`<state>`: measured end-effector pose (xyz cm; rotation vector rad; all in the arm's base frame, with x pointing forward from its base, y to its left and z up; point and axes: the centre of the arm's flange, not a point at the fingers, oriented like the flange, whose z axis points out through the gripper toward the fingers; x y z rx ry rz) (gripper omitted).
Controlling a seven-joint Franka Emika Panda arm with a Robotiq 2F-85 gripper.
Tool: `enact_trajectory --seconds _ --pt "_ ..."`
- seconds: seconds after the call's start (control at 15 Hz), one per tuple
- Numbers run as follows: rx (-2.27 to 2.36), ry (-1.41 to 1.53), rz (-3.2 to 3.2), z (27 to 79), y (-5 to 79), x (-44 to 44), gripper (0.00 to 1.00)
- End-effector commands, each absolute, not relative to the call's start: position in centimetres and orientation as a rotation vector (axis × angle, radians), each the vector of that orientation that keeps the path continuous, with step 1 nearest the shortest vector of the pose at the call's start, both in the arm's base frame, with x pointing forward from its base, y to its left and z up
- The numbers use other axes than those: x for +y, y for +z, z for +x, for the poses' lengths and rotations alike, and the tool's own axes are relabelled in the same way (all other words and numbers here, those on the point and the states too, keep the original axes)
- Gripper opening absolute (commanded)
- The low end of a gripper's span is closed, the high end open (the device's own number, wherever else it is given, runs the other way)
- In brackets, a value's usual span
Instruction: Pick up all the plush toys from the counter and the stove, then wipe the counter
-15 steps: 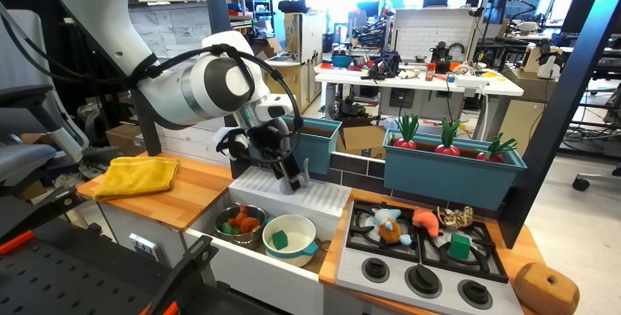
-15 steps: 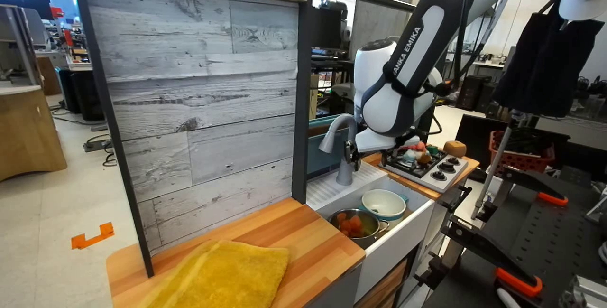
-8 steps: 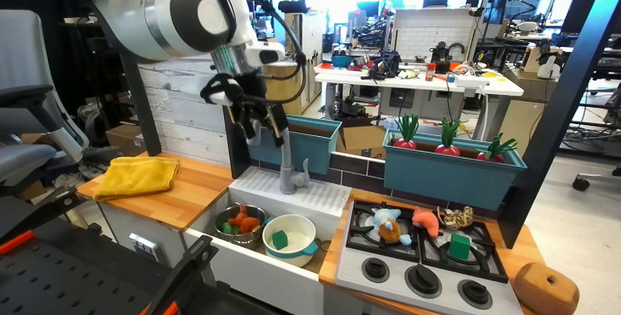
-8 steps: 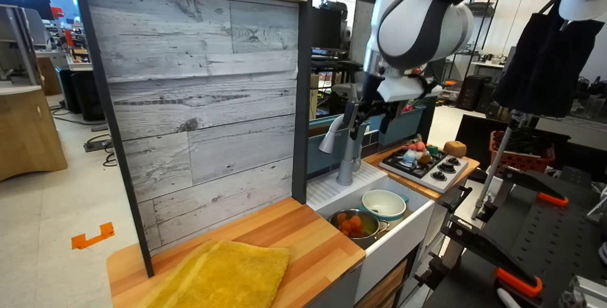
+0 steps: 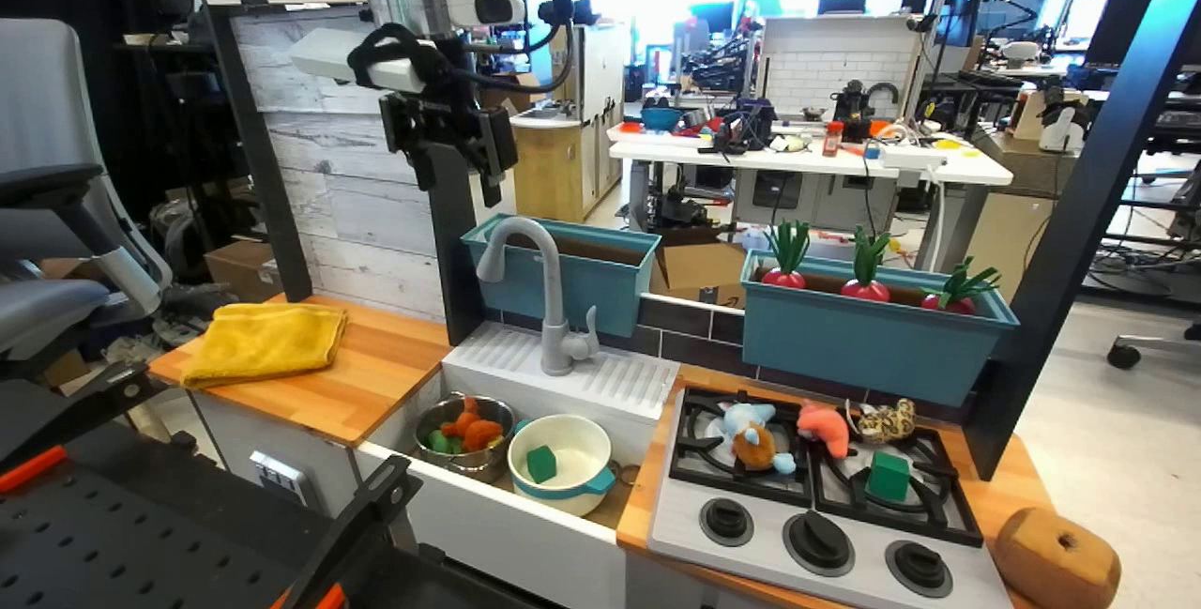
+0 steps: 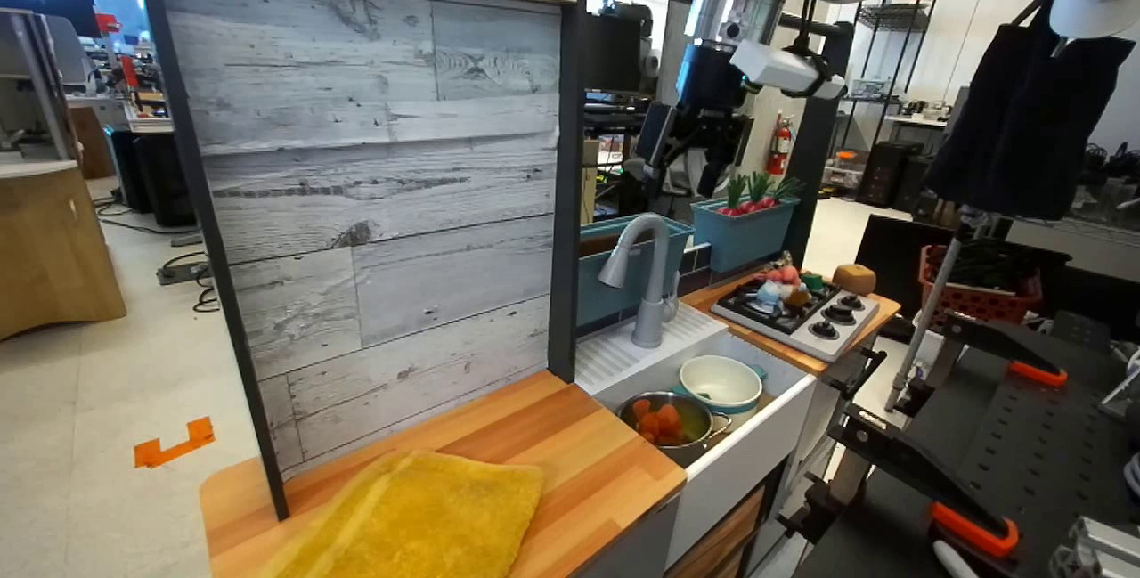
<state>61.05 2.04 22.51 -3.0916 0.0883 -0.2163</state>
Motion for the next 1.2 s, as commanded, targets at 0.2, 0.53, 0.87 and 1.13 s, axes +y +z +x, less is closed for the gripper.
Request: enact_trajectory --seconds 0.2,0.53,0.87,1.13 --pt "0.108 -0.344 -3.271 63.3 15.3 -6.1 1.0" --pt "0.28 -0.596 -3.418 65.4 9.5 -19.2 1.0" --pt "0.257 -0.529 -3.425 62.7 9.5 -19.7 1.0" --pt "0.222 -0.699 -3.37 63.0 8.6 -19.4 1.0"
